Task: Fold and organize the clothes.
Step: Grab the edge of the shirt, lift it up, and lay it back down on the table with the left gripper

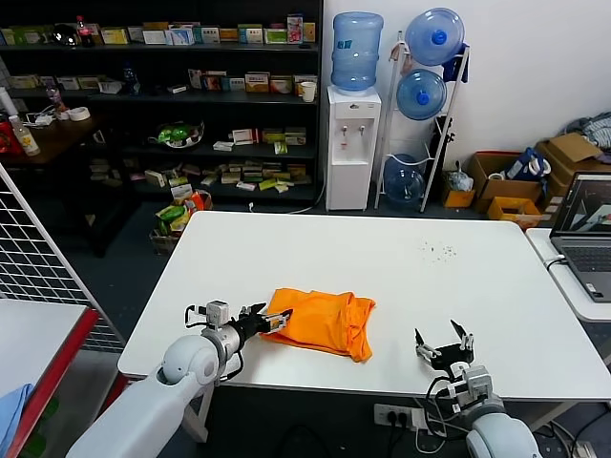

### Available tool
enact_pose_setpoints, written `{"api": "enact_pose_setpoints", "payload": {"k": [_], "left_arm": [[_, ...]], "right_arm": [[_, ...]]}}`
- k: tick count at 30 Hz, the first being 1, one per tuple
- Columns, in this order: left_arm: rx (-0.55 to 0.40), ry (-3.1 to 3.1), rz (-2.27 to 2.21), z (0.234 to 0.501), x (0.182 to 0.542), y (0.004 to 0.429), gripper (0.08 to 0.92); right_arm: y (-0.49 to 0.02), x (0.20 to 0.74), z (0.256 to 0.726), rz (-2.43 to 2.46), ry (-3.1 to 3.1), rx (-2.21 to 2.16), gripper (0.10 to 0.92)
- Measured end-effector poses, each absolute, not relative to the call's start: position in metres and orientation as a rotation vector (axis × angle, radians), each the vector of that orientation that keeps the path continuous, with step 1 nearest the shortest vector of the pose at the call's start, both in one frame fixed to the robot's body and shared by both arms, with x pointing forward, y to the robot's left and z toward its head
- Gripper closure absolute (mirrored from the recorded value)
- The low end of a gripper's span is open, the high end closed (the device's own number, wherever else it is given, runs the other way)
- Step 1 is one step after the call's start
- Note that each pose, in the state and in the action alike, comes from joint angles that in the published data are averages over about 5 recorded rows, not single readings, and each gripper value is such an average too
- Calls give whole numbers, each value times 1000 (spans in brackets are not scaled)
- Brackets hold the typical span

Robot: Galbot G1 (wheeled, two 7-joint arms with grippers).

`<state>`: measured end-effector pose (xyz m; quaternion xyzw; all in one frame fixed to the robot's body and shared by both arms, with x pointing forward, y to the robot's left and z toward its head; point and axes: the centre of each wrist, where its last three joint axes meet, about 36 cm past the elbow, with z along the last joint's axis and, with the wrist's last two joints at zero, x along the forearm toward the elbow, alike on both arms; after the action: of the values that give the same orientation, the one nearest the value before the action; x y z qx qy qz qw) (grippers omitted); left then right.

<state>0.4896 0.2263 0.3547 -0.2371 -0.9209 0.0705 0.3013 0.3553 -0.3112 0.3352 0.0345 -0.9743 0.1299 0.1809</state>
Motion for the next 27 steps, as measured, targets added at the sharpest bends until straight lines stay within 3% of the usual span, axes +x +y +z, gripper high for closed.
{"api": "enact_pose_setpoints", "payload": {"k": [10,27], "left_arm": [[-601,-2414,182,340,506,225,208],[-635,-2386,216,346,493,219,717]], "right_arm": [[-311,357,340,354,-2760,107,200],[-304,362,345,342,-2770,113,200]]}}
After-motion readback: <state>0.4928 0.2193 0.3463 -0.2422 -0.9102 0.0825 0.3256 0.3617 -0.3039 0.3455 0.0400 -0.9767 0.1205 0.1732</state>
